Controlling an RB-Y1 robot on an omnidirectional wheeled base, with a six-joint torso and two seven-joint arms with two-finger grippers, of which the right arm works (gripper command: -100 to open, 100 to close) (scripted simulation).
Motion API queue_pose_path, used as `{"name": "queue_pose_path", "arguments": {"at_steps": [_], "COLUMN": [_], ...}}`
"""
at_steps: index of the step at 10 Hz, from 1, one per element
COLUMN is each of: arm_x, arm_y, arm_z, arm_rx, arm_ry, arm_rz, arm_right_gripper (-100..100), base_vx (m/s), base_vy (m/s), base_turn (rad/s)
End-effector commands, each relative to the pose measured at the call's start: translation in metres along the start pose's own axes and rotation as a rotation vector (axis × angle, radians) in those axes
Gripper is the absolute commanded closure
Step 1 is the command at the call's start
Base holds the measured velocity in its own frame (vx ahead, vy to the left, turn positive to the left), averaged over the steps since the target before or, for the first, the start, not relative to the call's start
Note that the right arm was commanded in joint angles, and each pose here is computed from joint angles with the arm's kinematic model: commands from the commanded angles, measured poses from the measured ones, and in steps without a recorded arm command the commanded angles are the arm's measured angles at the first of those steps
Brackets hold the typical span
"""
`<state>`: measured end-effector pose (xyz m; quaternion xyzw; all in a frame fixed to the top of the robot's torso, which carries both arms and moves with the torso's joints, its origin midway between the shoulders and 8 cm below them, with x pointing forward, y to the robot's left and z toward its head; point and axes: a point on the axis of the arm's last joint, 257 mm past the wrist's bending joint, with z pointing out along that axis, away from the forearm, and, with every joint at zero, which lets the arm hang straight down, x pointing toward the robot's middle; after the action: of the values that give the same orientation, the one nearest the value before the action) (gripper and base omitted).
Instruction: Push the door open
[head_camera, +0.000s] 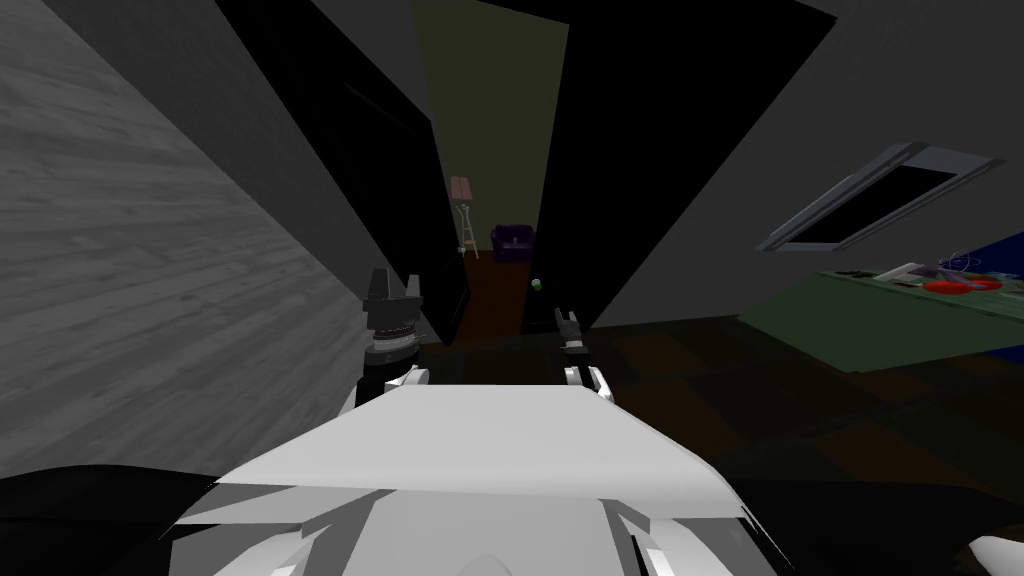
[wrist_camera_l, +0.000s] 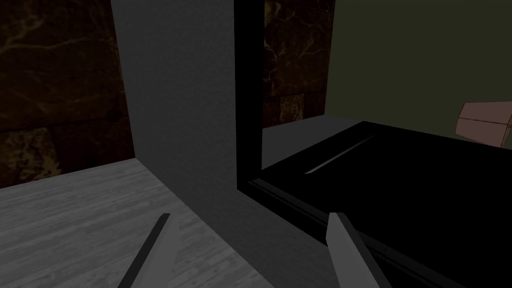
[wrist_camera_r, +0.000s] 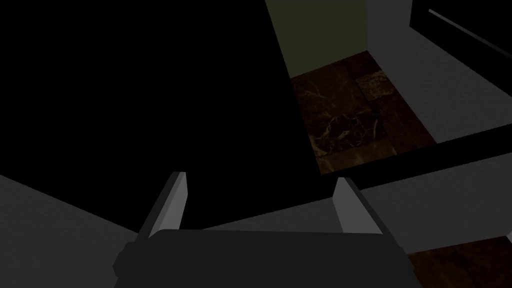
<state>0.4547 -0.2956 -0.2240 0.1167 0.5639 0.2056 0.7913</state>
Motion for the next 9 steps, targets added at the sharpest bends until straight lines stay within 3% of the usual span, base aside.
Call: {"name": "queue_pose_path", "arguments": {"at_steps": [1,9], "arm_x": [0.011,0.063], "arm_y": [-0.005,-0.025], "arm_z": [-0.0016,-0.0133], "arm_rx": [0.005,0.022], "arm_ry": [0.021,0.132], "arm_rz": [-0.033,-0.184], "arm_right_gripper": [-100,-100], "base_vx": [0.083,0.1], "base_vy": [0.003,-0.008], "base_turn": [-0.011,-0.009]}}
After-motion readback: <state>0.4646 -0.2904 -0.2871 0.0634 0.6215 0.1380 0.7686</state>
